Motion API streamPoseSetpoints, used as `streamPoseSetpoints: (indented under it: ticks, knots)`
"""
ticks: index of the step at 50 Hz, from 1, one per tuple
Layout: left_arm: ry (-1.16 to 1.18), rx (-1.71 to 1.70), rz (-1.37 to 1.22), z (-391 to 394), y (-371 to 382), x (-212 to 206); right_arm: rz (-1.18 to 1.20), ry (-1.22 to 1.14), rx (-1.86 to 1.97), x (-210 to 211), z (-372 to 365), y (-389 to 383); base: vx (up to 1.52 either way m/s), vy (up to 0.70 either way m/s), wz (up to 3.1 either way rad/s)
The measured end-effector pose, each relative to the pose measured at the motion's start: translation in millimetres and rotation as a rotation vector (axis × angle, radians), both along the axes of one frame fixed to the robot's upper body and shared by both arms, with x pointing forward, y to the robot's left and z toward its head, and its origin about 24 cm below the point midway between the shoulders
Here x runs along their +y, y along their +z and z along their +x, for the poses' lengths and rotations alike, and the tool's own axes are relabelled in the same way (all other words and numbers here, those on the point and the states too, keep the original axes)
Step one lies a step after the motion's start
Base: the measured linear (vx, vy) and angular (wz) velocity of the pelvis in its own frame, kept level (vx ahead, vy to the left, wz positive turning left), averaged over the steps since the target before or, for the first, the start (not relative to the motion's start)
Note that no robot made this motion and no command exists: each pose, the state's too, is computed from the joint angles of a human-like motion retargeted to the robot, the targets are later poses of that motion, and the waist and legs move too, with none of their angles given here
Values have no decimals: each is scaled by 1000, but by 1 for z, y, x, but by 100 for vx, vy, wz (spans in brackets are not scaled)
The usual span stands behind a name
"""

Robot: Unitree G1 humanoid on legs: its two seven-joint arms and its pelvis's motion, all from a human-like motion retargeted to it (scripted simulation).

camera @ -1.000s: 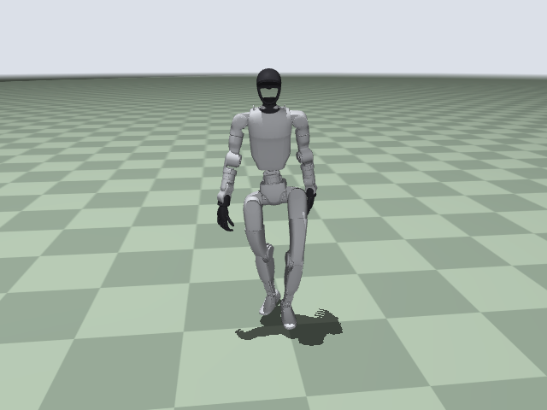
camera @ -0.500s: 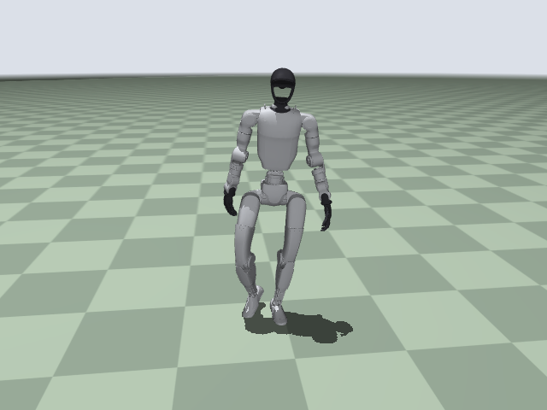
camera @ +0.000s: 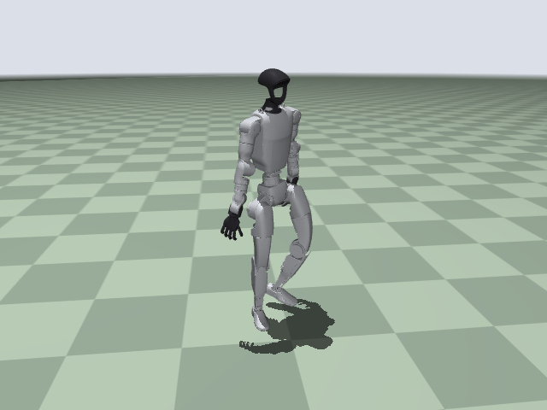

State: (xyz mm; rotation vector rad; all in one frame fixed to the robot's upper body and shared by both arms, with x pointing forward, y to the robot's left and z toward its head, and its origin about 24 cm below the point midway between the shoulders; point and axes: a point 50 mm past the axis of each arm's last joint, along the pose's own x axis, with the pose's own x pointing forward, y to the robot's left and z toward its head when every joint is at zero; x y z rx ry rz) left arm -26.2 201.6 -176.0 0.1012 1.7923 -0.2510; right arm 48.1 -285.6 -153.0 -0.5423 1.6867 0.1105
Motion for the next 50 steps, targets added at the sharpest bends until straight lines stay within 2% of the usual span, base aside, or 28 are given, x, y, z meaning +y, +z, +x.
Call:
streamPoseSetpoints:
  ticks: [8,15,20,27,40,45,50]
  knots:
    - [-20,113,-4,-27,3,-5,-4,100,-212,-3,55,9,9,4,163]
    - [0,7,14,-1,-1,-5,166,88,-200,35,41,-7,19,-5,92]
    - [22,-112,52,27,-2,0,210,185,-115,57,32,-14,-7,-17,38]
    - [-32,-210,61,61,-1,1,127,273,-38,47,6,-16,19,3,143]
    - [-12,-365,148,88,3,5,129,-17,209,39,-73,-12,13,-3,228]
    - [95,-285,179,64,-2,-3,148,-2,264,37,-64,-10,9,-8,177]
    - [144,-98,82,24,-5,-17,91,100,127,28,-21,-10,10,-3,178]
